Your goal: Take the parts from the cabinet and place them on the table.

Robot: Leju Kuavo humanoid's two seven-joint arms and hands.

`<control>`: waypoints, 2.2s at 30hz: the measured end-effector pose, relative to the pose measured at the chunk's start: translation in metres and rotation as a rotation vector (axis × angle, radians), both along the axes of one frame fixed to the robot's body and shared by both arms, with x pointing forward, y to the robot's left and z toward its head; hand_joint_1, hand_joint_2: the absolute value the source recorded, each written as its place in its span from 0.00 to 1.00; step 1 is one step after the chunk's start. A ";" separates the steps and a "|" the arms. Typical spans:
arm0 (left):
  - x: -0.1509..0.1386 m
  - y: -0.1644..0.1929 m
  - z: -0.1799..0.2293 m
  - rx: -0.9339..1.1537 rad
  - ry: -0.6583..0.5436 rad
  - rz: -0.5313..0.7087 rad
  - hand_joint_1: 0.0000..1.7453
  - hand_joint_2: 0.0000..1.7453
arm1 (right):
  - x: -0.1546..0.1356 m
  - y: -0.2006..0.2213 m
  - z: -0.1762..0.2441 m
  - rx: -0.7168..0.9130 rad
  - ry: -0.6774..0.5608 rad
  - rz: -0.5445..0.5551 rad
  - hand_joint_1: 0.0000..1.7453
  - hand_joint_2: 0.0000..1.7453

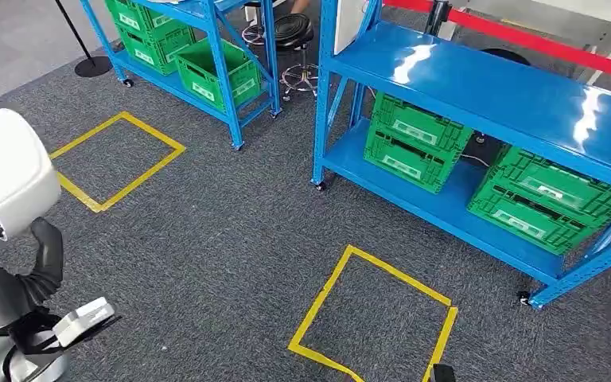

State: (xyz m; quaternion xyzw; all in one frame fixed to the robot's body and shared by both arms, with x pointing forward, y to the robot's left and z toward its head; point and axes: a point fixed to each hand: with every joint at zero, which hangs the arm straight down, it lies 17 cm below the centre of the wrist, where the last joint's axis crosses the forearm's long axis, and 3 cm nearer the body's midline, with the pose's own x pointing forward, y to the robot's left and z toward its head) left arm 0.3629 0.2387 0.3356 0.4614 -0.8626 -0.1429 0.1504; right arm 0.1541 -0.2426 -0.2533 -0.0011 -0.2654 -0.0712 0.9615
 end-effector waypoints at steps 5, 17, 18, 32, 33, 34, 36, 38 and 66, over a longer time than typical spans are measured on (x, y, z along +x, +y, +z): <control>-0.004 0.003 -0.003 -0.010 0.008 0.004 1.00 1.00 | -0.001 0.000 0.000 0.001 0.005 0.004 0.00 0.00; 0.000 0.004 -0.011 -0.023 0.033 -0.001 1.00 1.00 | 0.007 0.005 0.003 0.014 -0.027 0.020 0.00 0.00; 0.001 0.004 -0.013 -0.023 0.038 -0.002 1.00 1.00 | 0.005 0.005 0.003 0.013 -0.024 0.020 0.00 0.00; 0.016 0.003 -0.014 -0.033 0.056 -0.005 1.00 1.00 | -0.003 -0.002 0.001 0.018 -0.022 -0.047 0.00 0.00; 0.017 0.002 -0.014 -0.033 0.057 -0.007 1.00 1.00 | -0.004 -0.002 0.001 0.019 -0.020 -0.044 0.00 0.00; 0.018 0.001 -0.014 -0.030 0.058 -0.007 1.00 1.00 | -0.005 -0.001 0.001 0.017 -0.019 -0.037 0.00 0.00; 0.021 -0.001 -0.013 -0.025 0.061 -0.005 1.00 1.00 | -0.006 0.000 0.001 0.016 -0.014 -0.026 0.00 0.00; 0.022 -0.002 -0.013 -0.021 0.062 -0.006 1.00 1.00 | -0.007 0.001 0.000 0.016 -0.009 -0.017 0.00 0.00; 0.016 0.005 -0.012 -0.111 0.049 -0.061 1.00 1.00 | -0.010 0.005 -0.001 0.017 -0.004 0.013 0.00 0.00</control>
